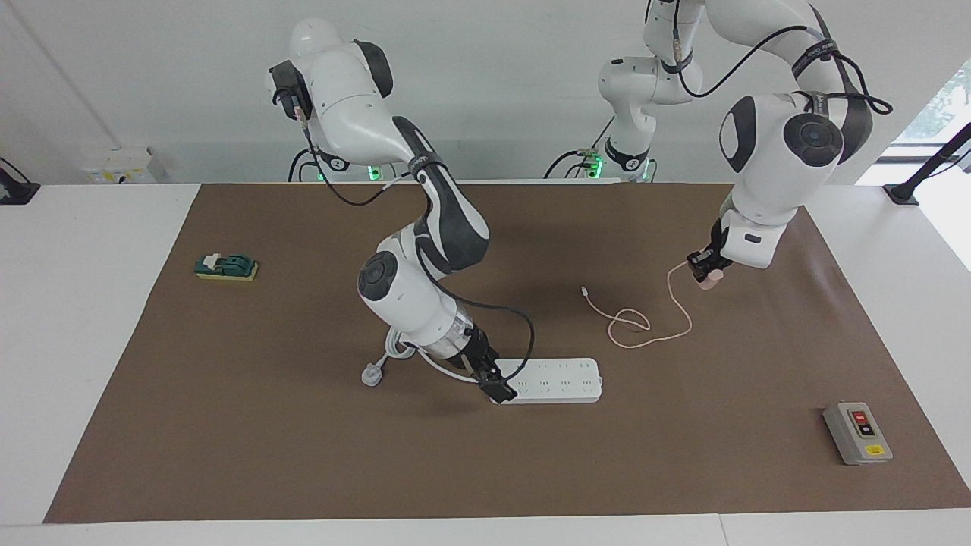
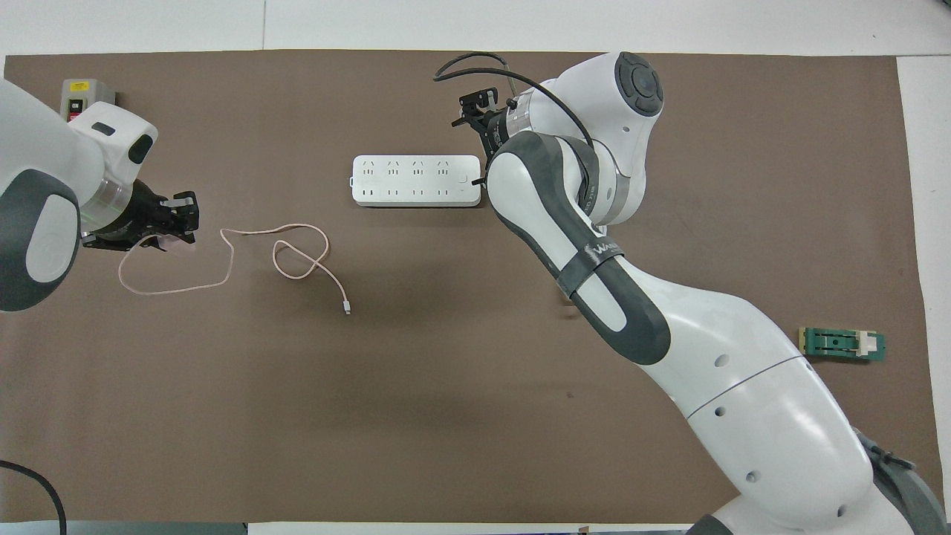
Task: Unplug charger and place it aside
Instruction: 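Carry the charger toward the robot with the left gripper while the right gripper releases, then set the charger down, open the left gripper, and withdraw both grippers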
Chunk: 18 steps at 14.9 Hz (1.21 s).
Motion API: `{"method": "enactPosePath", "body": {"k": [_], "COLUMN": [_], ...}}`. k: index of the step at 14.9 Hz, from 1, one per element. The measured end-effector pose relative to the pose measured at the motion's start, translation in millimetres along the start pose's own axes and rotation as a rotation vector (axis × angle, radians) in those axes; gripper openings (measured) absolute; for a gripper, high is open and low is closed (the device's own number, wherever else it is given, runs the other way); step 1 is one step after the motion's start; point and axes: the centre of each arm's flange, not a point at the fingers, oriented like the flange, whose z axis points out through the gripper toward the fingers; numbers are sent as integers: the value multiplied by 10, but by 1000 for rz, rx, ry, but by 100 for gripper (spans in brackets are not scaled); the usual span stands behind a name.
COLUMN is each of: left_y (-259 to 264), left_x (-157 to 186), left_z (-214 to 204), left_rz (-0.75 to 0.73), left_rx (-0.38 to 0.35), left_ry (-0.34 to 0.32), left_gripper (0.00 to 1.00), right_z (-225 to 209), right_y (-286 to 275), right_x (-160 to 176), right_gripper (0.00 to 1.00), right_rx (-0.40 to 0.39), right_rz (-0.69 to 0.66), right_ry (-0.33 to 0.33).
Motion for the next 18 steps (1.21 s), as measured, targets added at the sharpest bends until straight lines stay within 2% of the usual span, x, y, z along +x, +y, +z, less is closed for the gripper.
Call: {"method": "enactPosePath", "body": {"k": [1,2,3,5,7,8,11,14,18], "left_y": [-129,-363,-460,-691,-839,-865,-849,-840,-843], "left_x": [-15,-84,-113,-157,-207,-232,-260,-261,-197], "left_z": [141,393,467,603,712,737,718,570,10], "left_rz": [26,58,81,99,93,95,111,125,143], "left_rx": [-10,-37,-77,-147,-175,-179,-180,-182,-191], "left_ry": [22,34,30,41,62,65,69,40,37], "left_gripper": [31,31,31,31,34,40,67,98,100], "right_z": [-75,-232,-303,-496,-751,-907,-1371,-1743,-2112], "right_y": [25,92,145,236,323,373,599,852,1049], "right_x": [-32,-57,-26,125,358,510,980,1216,1183], "right_gripper": [100,100,100,100,100,100,100,100,100], "right_rx": [-18,-68,-133,-255,-350,-378,-412,-456,-521], "right_rz": [-61,-203,-338,-557,-696,-741,-847,-912,-944], "right_ry": [16,55,95,155,171,164,141,146,139]}}
